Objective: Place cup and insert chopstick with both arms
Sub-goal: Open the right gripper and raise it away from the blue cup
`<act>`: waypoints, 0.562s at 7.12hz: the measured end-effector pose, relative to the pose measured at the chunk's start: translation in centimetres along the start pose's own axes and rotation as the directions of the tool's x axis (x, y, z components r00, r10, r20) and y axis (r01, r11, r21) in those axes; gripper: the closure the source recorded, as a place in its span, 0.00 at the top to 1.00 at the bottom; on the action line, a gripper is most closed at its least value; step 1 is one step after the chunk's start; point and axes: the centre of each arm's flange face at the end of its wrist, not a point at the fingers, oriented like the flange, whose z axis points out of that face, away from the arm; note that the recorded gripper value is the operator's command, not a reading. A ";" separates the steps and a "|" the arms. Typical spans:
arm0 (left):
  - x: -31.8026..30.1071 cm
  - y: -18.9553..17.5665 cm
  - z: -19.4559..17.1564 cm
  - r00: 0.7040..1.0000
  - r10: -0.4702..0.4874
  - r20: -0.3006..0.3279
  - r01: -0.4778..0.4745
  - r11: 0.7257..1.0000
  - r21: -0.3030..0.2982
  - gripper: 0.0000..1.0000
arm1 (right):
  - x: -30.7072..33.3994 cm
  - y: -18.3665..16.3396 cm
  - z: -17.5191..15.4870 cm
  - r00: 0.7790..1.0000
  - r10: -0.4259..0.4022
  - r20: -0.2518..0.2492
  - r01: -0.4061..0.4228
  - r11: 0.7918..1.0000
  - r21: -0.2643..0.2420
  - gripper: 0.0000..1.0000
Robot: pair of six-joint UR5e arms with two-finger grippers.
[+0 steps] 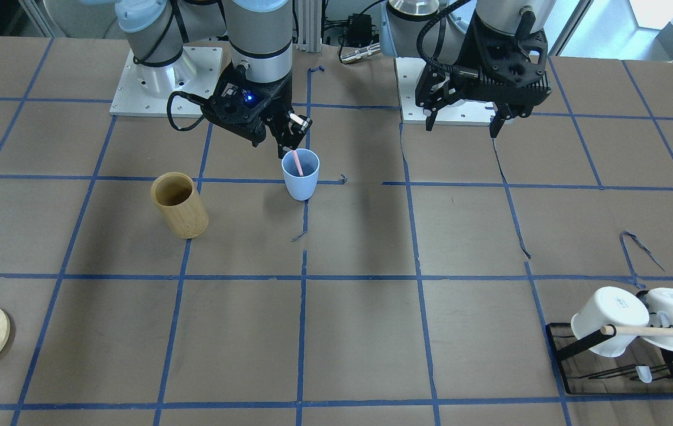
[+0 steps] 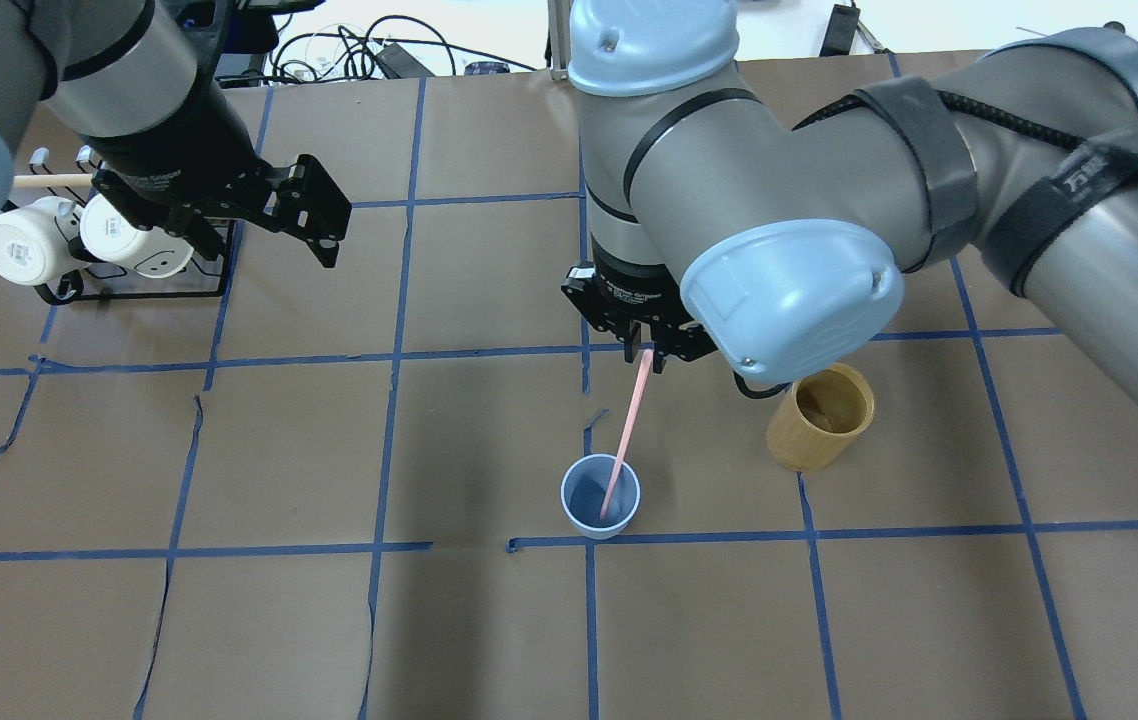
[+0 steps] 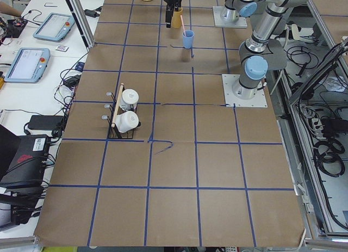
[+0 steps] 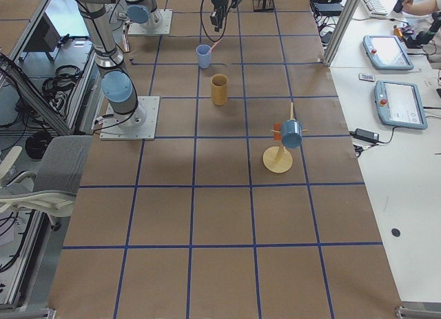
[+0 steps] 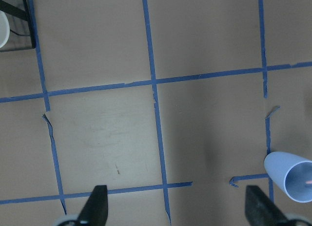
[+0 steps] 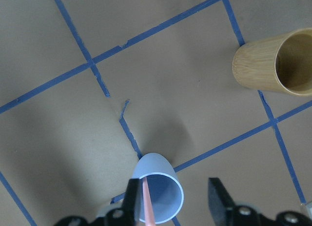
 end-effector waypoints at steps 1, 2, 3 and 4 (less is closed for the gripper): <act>0.0 0.0 0.0 1.000 0.000 0.000 0.000 1.000 0.000 1.00 | 0.1 -0.3 -0.6 1.000 -0.005 0.010 0.005 1.000 0.007 1.00; 0.0 0.0 0.0 1.000 0.000 0.000 0.000 1.000 0.000 1.00 | 0.3 -0.9 -1.4 0.999 -0.041 0.020 0.041 0.999 0.021 1.00; 0.0 0.0 0.0 1.000 0.001 0.000 -0.001 1.000 0.001 1.00 | 0.7 -1.6 -2.3 0.992 -0.125 0.024 0.124 0.992 0.037 1.00; 0.1 0.0 0.0 1.000 0.001 0.000 -0.001 1.000 0.001 1.00 | 1.5 -2.7 -3.0 0.975 -0.220 0.021 0.219 0.975 0.050 1.00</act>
